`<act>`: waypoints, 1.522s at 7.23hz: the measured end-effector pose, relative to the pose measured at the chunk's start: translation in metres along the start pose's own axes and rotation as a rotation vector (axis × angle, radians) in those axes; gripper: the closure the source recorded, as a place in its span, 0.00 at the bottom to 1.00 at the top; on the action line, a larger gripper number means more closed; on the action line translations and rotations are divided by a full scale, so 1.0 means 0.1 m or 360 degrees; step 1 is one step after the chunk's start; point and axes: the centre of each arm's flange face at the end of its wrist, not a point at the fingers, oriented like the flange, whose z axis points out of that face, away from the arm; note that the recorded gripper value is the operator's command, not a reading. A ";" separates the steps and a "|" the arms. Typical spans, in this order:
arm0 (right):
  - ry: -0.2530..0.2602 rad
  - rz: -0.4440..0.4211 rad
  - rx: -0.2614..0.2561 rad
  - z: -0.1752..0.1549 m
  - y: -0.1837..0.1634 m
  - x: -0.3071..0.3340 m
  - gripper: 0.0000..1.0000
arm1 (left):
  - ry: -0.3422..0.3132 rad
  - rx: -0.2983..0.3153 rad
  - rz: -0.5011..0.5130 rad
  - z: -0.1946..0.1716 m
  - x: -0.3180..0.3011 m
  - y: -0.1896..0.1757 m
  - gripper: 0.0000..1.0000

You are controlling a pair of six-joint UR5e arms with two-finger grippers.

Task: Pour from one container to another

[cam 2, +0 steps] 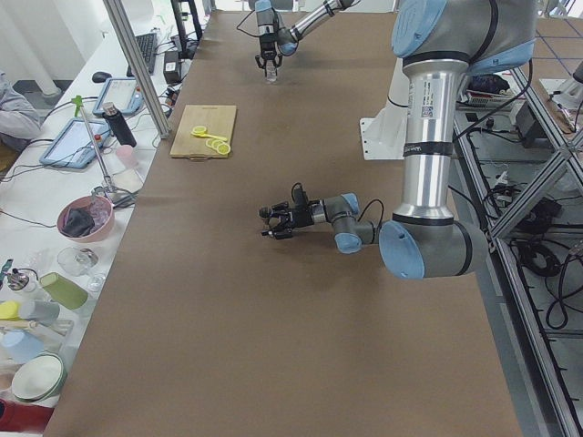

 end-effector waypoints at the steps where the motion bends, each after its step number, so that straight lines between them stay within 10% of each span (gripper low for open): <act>1: 0.0022 0.0031 -0.0010 -0.13 0.00 0.06 1.00 | 0.0003 -0.0002 -0.0005 0.00 0.02 -0.01 1.00; 5: 0.0031 0.0318 -0.0016 -0.42 -0.02 0.20 1.00 | 0.0117 0.0039 0.0095 -0.06 0.68 -0.53 1.00; 11: 0.0043 0.0680 0.0006 -0.48 -0.15 0.23 1.00 | 0.0756 0.0054 0.0354 -0.46 3.06 -1.69 1.00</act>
